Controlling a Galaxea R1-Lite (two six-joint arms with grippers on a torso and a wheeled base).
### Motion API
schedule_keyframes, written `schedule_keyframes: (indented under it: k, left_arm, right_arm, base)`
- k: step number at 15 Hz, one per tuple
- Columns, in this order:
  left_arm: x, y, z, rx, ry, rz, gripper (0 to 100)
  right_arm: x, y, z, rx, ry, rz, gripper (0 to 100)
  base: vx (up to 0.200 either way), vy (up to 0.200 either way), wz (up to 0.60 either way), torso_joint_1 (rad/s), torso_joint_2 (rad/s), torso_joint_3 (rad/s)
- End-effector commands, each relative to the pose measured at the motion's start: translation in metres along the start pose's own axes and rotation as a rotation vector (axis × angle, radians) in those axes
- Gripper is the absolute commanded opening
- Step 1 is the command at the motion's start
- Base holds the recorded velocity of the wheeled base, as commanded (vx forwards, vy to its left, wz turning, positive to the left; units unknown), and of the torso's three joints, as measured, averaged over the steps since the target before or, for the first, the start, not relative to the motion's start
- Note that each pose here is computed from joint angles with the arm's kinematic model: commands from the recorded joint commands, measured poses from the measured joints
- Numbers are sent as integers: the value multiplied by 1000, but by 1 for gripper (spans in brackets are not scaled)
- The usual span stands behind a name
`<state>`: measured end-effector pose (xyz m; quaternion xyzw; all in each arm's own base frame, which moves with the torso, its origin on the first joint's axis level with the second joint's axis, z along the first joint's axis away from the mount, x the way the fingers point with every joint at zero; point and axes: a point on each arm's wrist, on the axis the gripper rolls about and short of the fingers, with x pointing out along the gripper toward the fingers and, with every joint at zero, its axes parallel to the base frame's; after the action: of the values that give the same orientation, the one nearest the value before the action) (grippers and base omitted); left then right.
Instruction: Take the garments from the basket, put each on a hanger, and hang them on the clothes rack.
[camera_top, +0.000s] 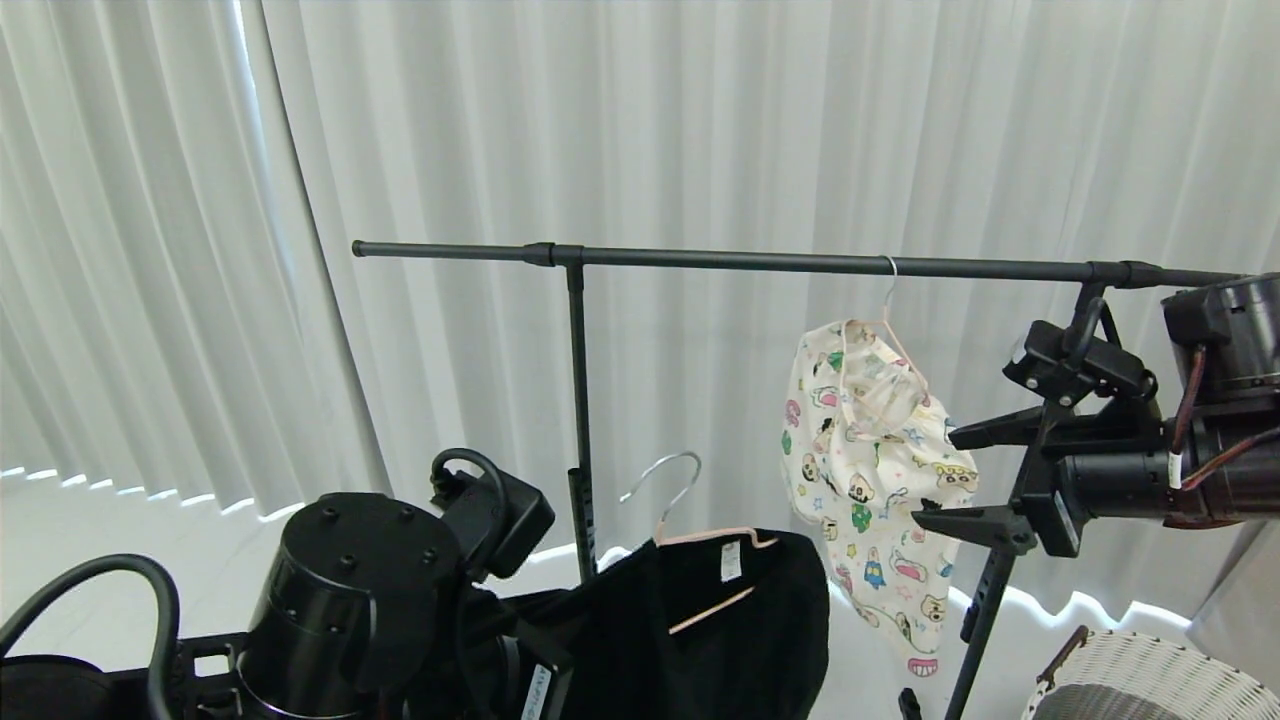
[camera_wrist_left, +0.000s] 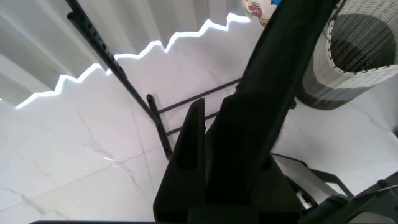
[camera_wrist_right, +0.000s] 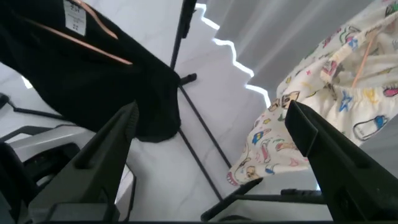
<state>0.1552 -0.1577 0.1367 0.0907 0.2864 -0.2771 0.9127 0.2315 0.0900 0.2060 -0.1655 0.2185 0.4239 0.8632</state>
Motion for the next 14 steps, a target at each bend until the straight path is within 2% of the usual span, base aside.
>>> schedule_keyframes:
  k: [1, 4, 6, 8, 10, 14]
  left_arm:
    - [-3, -3, 2, 4, -16, -27, 0]
    - [-15, -13, 6, 45, -59, -191, 0]
    - [-17, -15, 7, 114, -72, -230, 0]
    - [-20, -16, 8, 171, -87, -274, 0]
    - [-21, -18, 10, 181, -105, -282, 0]
    - [-24, -22, 13, 187, -137, -301, 0]
  right_arm:
    - [1, 8, 4, -24, -12, 29, 100]
    - [10, 42, 13, -94, -6, 174, 100]
    - [18, 62, 18, -170, -10, 254, 100]
    - [26, 78, 18, -205, 14, 324, 100]
    - [31, 86, 16, -212, 40, 358, 100]
    - [44, 88, 11, -206, 83, 372, 100]
  base:
    - [0, 0, 0, 0, 0, 0]
    - [0, 0, 0, 0, 0, 0]
    - [0, 0, 0, 0, 0, 0]
    - [0, 0, 0, 0, 0, 0]
    - [0, 0, 0, 0, 0, 0]
    - [0, 0, 0, 0, 0, 0]
